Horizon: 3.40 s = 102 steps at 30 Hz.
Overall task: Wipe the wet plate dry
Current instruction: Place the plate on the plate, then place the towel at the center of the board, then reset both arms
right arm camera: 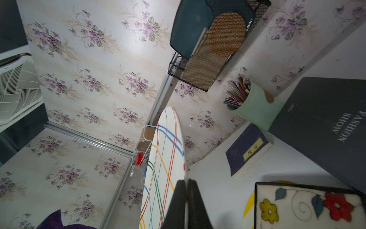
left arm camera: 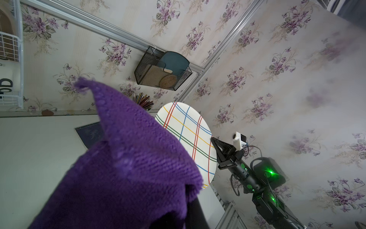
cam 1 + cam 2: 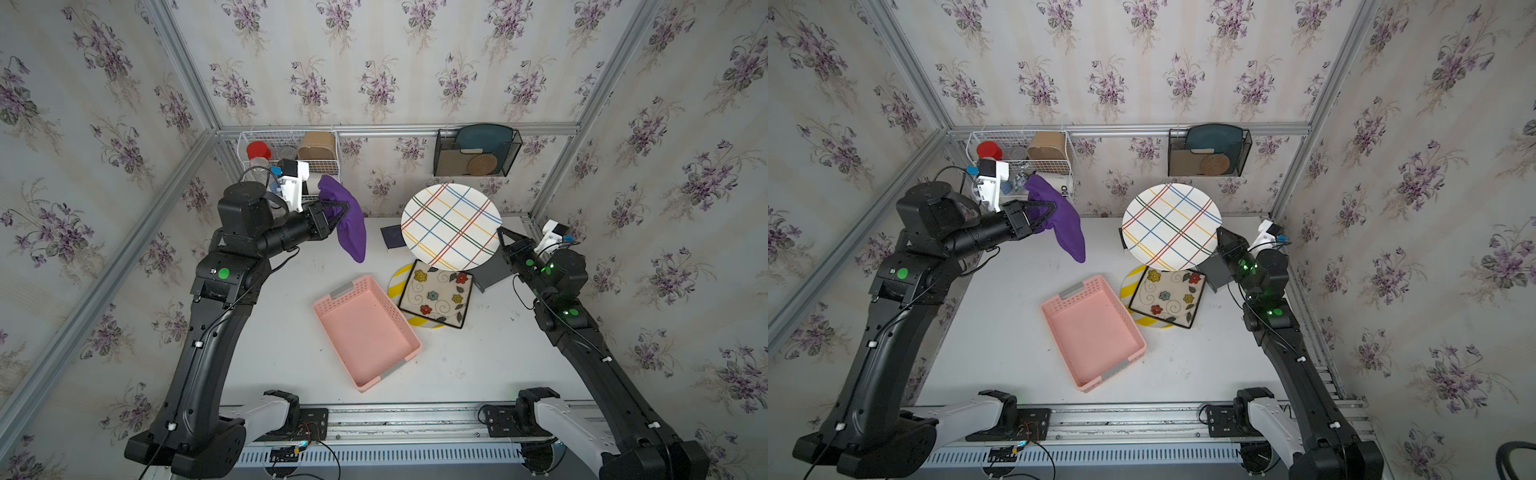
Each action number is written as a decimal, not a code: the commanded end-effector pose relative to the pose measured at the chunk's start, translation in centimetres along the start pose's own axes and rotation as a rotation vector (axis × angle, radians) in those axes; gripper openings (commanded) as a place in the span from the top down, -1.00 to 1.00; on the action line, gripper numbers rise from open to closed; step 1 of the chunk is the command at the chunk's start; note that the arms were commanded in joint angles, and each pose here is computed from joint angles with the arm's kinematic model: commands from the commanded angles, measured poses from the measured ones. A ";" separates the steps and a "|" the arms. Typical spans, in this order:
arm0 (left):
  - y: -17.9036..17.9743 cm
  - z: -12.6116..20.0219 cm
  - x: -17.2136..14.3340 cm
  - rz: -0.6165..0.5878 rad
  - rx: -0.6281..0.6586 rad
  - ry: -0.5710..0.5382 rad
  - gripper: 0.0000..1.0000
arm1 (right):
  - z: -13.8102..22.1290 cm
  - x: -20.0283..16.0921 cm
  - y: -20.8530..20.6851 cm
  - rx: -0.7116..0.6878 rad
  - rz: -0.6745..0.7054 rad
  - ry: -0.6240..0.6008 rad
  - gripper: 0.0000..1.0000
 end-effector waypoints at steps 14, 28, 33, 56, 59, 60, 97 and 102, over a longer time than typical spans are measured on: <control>1.0 0.8 -1.6 -0.017 0.057 -0.001 1.00 | -0.5 -2.3 -8.9 -0.252 0.183 0.036 1.00; 1.5 1.1 -2.6 0.003 0.079 0.013 1.00 | -0.1 -7.6 -16.9 -0.329 0.185 0.206 1.00; 2.4 -0.4 -3.1 0.032 0.043 0.047 1.00 | 0.6 -9.1 -19.8 -0.401 0.191 0.243 0.74; 18.9 -19.8 -11.6 0.037 0.591 0.526 -0.08 | -0.7 -1.3 -8.1 -0.328 0.374 0.070 -1.00; 20.3 -19.6 -12.9 0.122 0.715 0.704 -0.81 | 0.0 -1.4 -7.6 -0.320 0.392 0.082 -0.99; 20.3 -19.5 -13.1 0.129 0.714 0.724 -0.82 | 0.3 -1.3 -7.4 -0.321 0.403 0.078 -0.99; 29.8 -3.4 -22.1 -0.421 0.904 0.021 -0.68 | -0.1 -3.1 -19.9 -0.419 0.929 -0.285 -0.99; 31.8 -5.2 -21.0 -0.481 0.915 0.083 -0.69 | -0.4 -3.2 -19.9 -0.446 0.929 -0.268 -1.00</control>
Point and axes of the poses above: each gripper's point midway between its finger pads, its own z axis back along the fingers, its own y axis along the line the jaws close on, x = y × z, the point moved 7 cm from there along z, back along the fingers, and after that the axes turned 2 degrees about -z, right-handed, at the moved point
